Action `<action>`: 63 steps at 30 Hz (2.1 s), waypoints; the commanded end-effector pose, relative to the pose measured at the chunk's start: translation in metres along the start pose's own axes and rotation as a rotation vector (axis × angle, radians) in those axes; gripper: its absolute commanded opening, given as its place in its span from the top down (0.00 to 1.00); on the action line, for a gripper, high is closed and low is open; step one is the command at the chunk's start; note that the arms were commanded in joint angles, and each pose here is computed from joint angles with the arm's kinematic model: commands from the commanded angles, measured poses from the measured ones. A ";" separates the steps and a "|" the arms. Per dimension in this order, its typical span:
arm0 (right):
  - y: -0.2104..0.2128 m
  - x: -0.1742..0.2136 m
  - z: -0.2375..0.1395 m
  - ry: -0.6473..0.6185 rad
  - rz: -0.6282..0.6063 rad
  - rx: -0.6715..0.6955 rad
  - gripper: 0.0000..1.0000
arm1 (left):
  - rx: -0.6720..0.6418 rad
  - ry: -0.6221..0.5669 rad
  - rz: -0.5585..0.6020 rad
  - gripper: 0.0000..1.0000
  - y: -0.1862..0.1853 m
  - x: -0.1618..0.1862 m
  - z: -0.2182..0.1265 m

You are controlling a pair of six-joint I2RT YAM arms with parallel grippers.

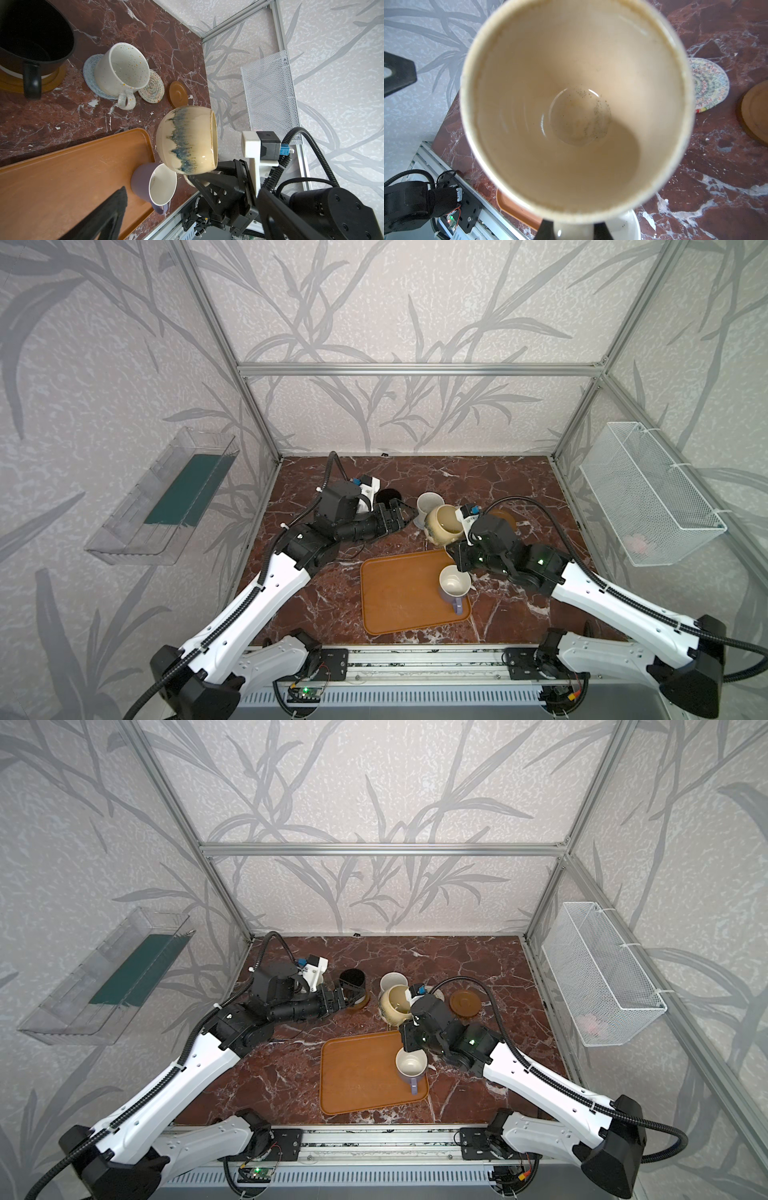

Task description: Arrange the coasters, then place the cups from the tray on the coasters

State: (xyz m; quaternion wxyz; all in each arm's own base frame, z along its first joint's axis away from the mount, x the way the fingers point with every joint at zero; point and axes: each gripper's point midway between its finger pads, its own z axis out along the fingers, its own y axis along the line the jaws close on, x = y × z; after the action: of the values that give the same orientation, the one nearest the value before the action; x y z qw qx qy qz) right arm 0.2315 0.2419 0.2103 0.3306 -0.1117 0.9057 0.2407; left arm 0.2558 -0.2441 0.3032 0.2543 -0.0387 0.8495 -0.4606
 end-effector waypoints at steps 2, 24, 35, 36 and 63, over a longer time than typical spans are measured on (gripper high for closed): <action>0.012 -0.042 -0.022 -0.138 -0.001 -0.069 1.00 | 0.010 -0.021 0.072 0.01 -0.018 -0.008 0.002; -0.032 -0.062 -0.023 -0.140 0.052 -0.004 1.00 | -0.004 0.069 0.138 0.01 -0.032 -0.008 0.058; -0.065 -0.064 -0.011 -0.093 0.083 0.095 1.00 | -0.036 0.080 0.154 0.02 -0.023 -0.011 0.082; -0.069 -0.063 -0.009 -0.082 0.088 0.113 1.00 | -0.040 0.076 0.151 0.01 -0.021 -0.012 0.084; -0.124 -0.077 0.040 0.003 0.062 0.315 1.00 | -0.079 0.122 0.173 0.02 -0.013 -0.027 0.131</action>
State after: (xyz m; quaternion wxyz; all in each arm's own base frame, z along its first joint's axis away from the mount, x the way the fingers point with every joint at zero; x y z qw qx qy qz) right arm 0.3278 0.1548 0.1537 0.2680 -0.0253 0.9578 0.1010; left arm 0.3334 -0.3419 0.2611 0.2324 0.0441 0.8822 -0.4072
